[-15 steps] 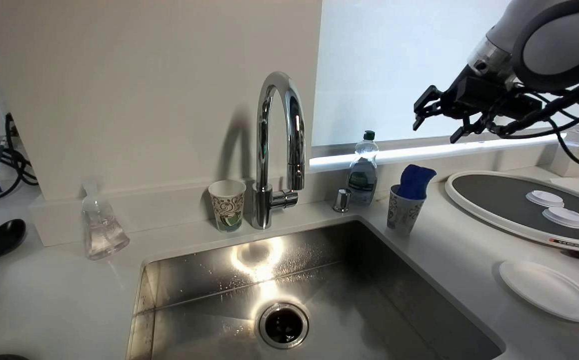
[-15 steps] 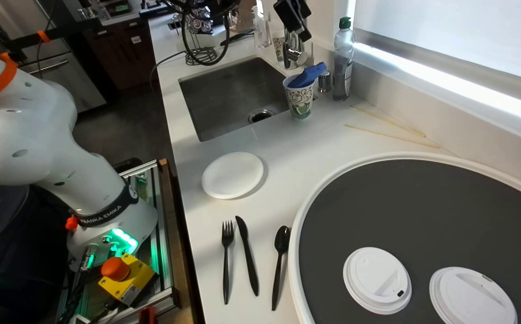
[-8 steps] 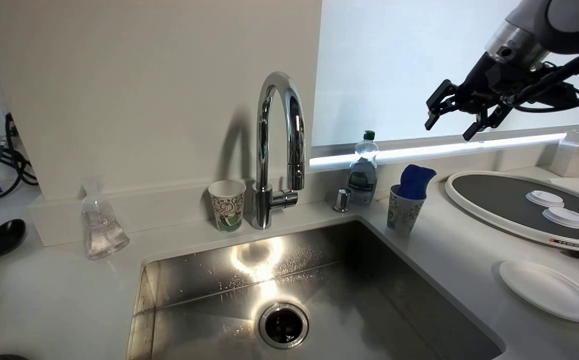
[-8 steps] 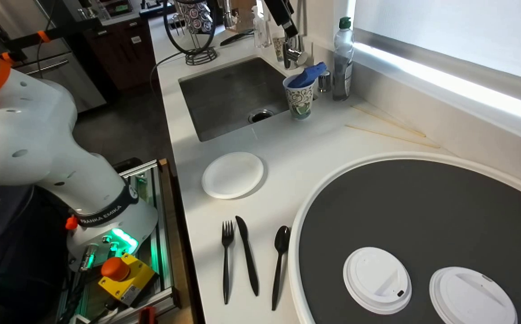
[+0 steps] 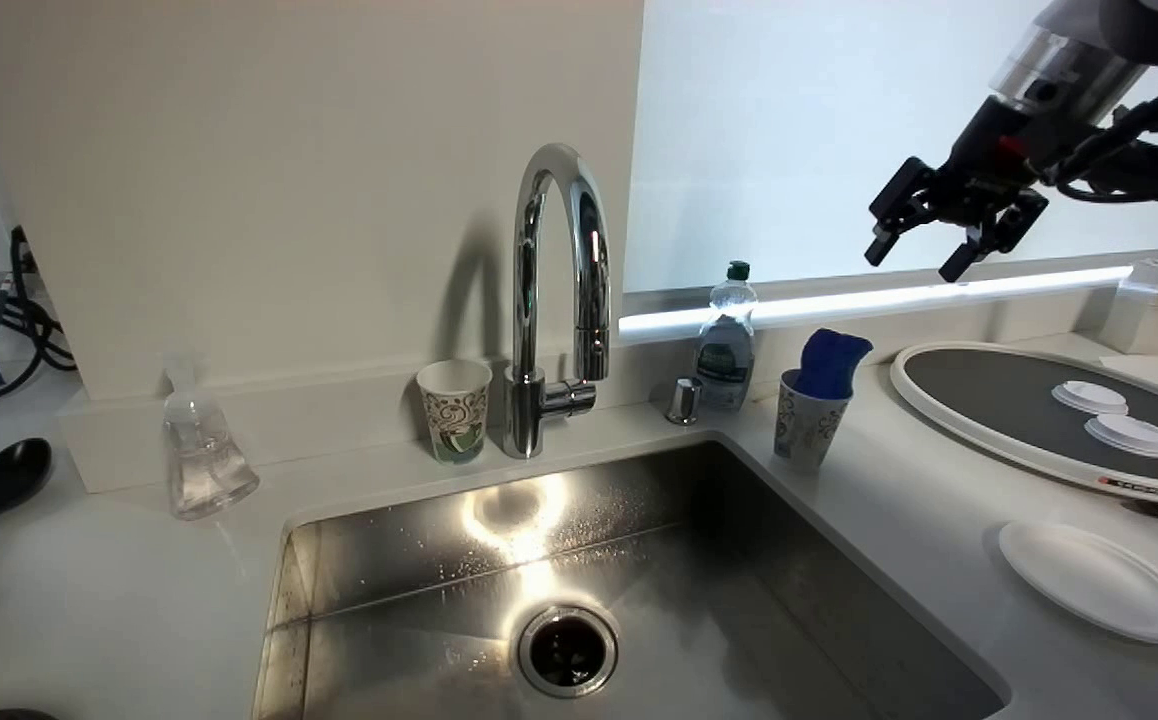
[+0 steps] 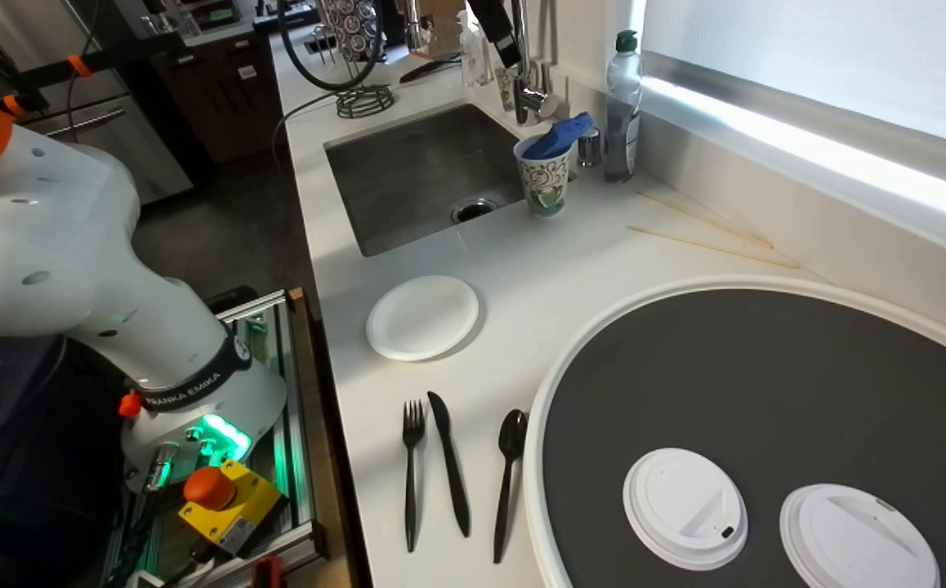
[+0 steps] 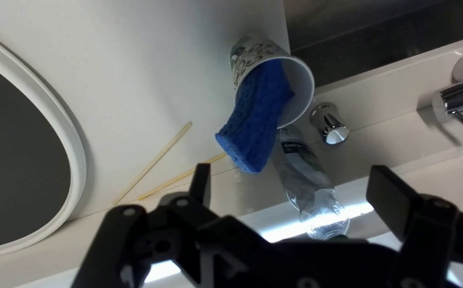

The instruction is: Make the stand up straight, and then put the blue object in the cup

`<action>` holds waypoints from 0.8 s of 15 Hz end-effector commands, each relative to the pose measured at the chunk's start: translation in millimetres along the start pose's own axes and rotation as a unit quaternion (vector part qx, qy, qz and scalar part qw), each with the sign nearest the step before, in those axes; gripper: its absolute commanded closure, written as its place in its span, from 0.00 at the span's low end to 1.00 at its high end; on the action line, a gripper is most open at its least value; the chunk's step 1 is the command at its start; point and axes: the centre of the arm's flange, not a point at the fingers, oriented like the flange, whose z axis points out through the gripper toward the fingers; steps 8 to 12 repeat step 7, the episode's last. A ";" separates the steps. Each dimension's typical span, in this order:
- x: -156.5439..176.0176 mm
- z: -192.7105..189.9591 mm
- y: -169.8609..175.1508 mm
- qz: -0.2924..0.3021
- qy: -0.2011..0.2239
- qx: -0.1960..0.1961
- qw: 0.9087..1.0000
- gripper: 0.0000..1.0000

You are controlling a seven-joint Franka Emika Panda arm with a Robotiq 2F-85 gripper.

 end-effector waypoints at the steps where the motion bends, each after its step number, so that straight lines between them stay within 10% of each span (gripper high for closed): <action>1: -7.2 -8.1 2.3 -0.020 -0.024 0.024 0.999 0.00; 12: -4.4 -4.6 -0.8 -0.026 -0.018 0.028 0.999 0.00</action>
